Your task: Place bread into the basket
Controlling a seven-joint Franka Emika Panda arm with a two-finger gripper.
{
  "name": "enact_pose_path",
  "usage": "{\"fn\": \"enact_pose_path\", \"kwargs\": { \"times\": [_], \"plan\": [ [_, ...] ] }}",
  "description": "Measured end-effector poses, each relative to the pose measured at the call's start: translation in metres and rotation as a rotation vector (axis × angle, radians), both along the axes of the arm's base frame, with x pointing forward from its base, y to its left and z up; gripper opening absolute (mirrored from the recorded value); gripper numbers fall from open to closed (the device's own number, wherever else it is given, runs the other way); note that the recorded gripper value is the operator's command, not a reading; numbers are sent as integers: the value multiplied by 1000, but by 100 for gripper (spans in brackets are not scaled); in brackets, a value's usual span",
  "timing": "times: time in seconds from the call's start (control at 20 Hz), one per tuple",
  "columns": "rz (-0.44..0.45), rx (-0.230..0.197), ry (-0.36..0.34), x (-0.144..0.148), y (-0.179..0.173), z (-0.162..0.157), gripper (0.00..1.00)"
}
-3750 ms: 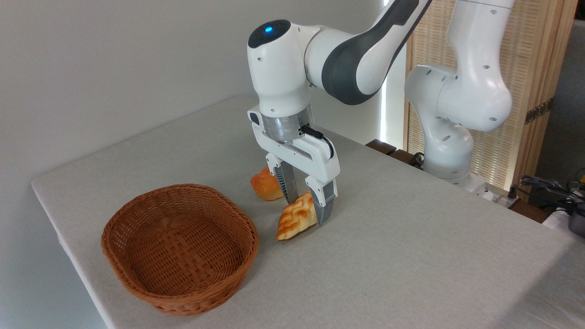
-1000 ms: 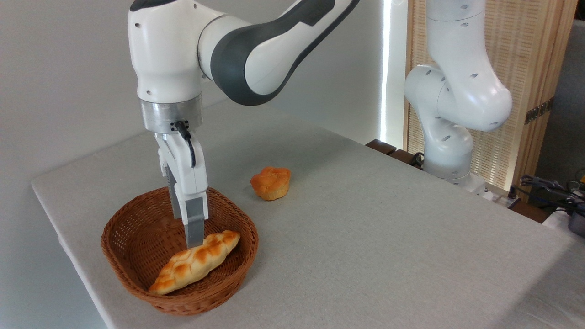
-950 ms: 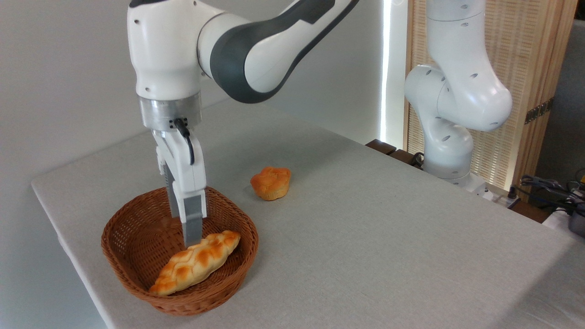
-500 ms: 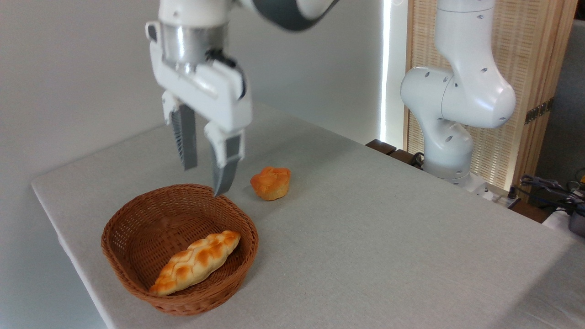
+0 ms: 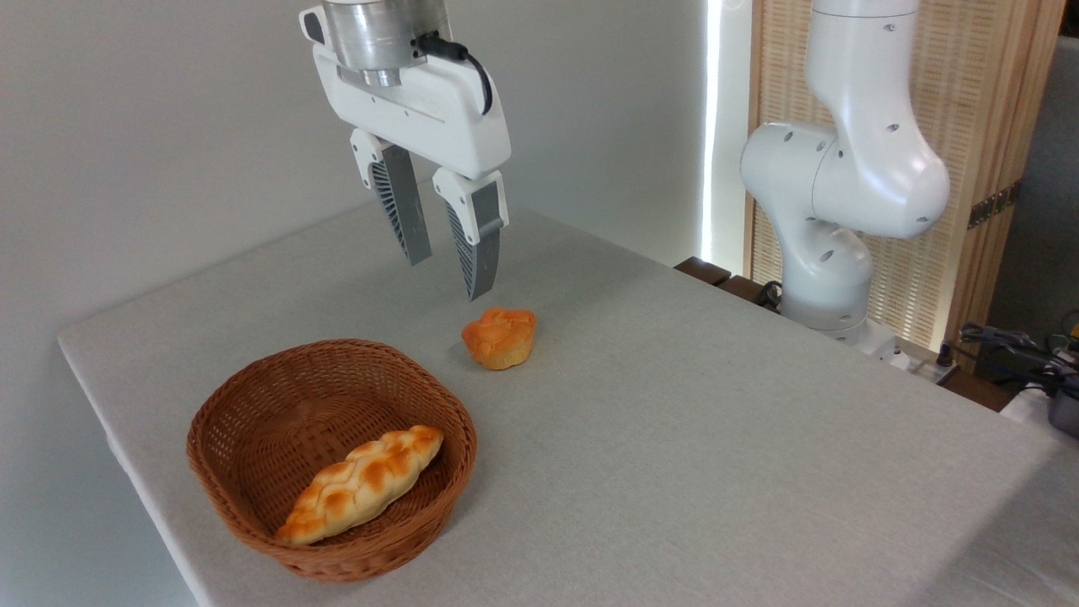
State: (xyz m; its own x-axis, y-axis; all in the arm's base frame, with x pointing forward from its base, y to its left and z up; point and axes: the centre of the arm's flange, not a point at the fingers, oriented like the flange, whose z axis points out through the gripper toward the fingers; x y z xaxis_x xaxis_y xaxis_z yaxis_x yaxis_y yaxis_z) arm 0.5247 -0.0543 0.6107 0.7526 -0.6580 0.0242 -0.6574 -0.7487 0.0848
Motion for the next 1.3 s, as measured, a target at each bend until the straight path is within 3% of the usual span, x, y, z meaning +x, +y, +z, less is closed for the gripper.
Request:
{"fn": "enact_pose_path", "kwargs": {
  "times": [0.3, 0.85, 1.1, 1.3],
  "plan": [
    [0, -11, -41, 6, 33, 15, 100],
    [-14, -12, -70, 32, 25, 24, 100],
    [-17, 51, -68, 33, 30, 22, 100],
    [-17, 56, -66, 33, 31, 22, 100]
  ]
}}
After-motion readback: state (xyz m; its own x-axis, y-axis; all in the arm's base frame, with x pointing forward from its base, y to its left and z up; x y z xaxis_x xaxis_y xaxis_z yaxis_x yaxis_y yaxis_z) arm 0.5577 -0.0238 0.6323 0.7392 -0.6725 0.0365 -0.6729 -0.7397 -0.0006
